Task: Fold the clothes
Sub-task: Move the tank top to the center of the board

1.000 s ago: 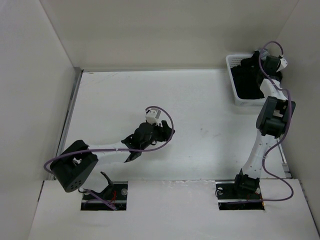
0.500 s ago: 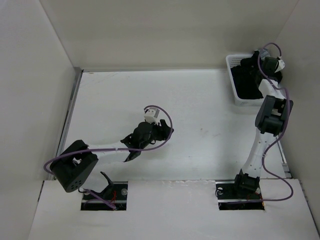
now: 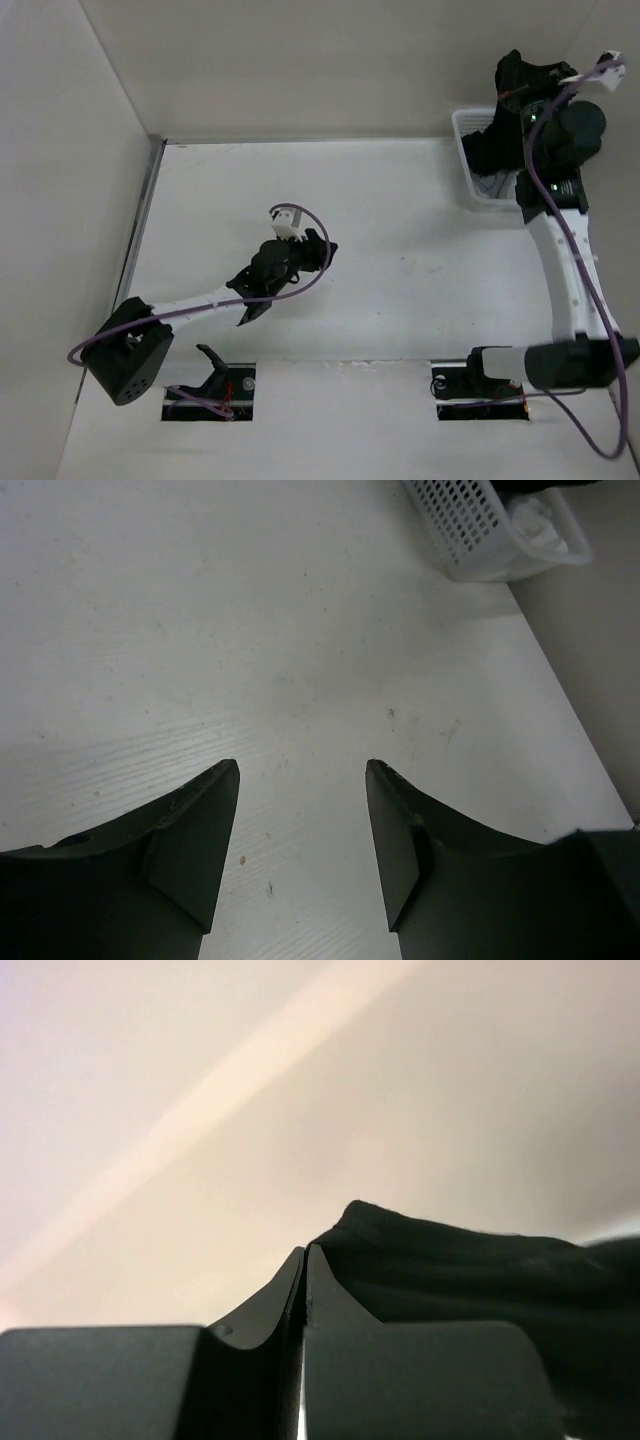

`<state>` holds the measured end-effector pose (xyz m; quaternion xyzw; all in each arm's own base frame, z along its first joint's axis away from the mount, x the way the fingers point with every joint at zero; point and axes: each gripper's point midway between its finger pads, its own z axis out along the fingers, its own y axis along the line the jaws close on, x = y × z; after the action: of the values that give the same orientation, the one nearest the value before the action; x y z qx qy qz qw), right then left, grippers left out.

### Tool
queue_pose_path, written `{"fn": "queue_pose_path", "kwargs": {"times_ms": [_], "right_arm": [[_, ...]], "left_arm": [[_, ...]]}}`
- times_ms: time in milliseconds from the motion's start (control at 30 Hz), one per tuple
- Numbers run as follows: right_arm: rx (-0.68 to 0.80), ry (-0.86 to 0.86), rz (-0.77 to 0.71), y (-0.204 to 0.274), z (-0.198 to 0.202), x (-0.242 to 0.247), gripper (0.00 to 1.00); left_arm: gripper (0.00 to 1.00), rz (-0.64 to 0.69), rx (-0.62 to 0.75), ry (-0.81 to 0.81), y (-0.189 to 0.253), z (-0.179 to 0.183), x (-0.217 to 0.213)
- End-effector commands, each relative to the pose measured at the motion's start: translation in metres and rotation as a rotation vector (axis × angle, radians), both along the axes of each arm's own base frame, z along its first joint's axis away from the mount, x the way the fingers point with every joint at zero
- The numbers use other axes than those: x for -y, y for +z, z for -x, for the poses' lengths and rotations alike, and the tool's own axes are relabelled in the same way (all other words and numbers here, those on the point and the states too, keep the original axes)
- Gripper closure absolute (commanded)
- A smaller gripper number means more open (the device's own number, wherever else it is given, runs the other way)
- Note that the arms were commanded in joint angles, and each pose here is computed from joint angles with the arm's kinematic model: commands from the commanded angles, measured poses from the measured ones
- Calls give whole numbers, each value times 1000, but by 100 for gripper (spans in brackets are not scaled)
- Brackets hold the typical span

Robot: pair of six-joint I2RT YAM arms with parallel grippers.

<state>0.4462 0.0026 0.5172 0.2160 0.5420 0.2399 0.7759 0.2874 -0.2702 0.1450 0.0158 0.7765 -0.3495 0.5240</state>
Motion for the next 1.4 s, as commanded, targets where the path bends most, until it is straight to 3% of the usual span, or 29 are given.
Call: {"fn": "queue_pose_path", "kwargs": {"times_ms": [0,200,300,467,633,867,1000,1133,1167,1267,1367], "right_arm": [[223,96,47,72,89,-48,100],[438,190,70,149,223,-87,99],[441,223,70,156,242,-97,99],[418,290,88,149,237,-130,99],[243,363,111,74,162,-199,99],[-55,424,121,-75,-4,-286,100],[-143,349,89,-95,-95,-277,100],[-160,273,37,-85,-141,-239,98],[-159,260,25,-83,-144,-229,91],[-195,292,33,-93,-135,-219,55],[-277,324,77,-134,-105,-215,46]], "left_arm": [[48,76,63,58,34,-5,-17],[48,129,91,164,68,-9,-56],[48,157,101,213,85,-9,-76],[48,210,105,291,98,-7,-105],[48,178,57,309,77,-13,-108],[49,105,-17,324,41,-19,-110],[49,54,-48,325,24,-18,-109],[50,4,-89,323,6,-15,-107],[50,-20,-103,322,-1,-14,-106],[51,-102,-152,342,-26,-11,-106],[51,-181,-206,362,-48,-12,-107]]}}
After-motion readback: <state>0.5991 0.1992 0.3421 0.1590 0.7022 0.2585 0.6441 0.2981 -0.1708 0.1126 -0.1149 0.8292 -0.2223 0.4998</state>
